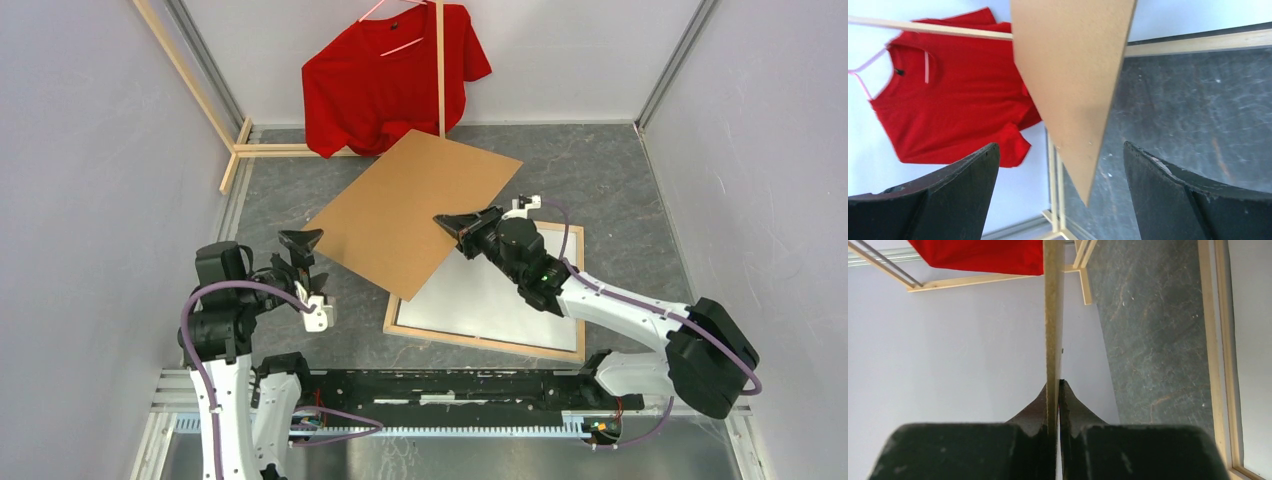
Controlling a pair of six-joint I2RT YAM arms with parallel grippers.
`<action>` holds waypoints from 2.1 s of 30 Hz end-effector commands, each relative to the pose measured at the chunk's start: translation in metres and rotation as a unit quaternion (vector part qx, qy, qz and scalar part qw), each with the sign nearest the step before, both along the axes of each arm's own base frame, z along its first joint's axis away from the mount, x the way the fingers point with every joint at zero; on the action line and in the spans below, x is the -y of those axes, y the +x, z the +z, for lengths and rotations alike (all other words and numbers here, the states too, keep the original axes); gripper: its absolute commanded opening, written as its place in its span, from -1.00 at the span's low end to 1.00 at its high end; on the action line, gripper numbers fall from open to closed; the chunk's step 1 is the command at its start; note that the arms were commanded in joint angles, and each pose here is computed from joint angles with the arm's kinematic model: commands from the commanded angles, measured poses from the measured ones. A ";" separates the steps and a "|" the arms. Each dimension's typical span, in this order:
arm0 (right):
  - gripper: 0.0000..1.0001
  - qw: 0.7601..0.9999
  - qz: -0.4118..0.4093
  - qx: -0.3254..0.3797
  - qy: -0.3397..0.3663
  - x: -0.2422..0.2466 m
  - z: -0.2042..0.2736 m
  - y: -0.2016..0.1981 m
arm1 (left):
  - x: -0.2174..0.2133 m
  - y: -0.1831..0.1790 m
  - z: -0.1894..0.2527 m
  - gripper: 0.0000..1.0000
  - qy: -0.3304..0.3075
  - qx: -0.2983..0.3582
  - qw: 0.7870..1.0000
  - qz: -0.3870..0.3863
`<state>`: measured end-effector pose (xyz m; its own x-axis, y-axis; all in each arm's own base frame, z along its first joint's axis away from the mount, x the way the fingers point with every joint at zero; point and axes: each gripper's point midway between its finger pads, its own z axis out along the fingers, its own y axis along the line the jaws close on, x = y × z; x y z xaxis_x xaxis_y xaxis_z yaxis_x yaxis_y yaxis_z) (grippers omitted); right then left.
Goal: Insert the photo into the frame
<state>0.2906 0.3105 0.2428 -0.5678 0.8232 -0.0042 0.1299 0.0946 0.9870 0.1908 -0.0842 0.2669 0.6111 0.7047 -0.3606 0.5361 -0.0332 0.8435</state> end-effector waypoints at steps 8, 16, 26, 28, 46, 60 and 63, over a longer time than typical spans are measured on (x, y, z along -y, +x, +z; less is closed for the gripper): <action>-0.88 0.992 -0.002 0.042 0.116 -0.020 0.074 0.007 | 0.007 0.013 -0.005 0.90 0.075 0.102 0.989 -0.081; -0.91 0.992 0.008 0.043 0.120 -0.029 0.079 0.004 | 0.009 0.016 -0.006 0.89 0.085 0.118 0.984 -0.101; -0.79 0.990 0.063 0.045 0.116 -0.068 0.083 -0.020 | 0.008 0.047 0.030 0.17 0.053 0.206 0.974 -0.075; -0.66 0.991 0.073 0.049 0.104 -0.072 0.084 -0.023 | 0.006 0.050 0.035 -0.20 0.051 0.211 0.974 -0.070; 0.96 0.755 0.242 0.476 -0.380 0.023 0.113 -0.060 | 0.003 0.049 0.104 -0.96 -0.108 0.109 0.988 0.017; 0.68 0.325 0.259 0.739 -0.530 0.038 0.179 -0.077 | 0.022 0.023 0.099 -0.96 -0.145 -0.048 0.988 -0.025; 0.57 0.302 0.286 0.749 -0.516 0.029 0.179 -0.079 | 0.024 0.021 0.101 -0.96 -0.156 -0.059 0.986 -0.025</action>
<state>0.2202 0.2743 0.4418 0.5827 -0.2396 -0.7766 -0.7443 0.2262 -0.6283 0.2241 -0.0932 0.3332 0.4915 0.5965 -0.6345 0.6768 0.1968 0.7094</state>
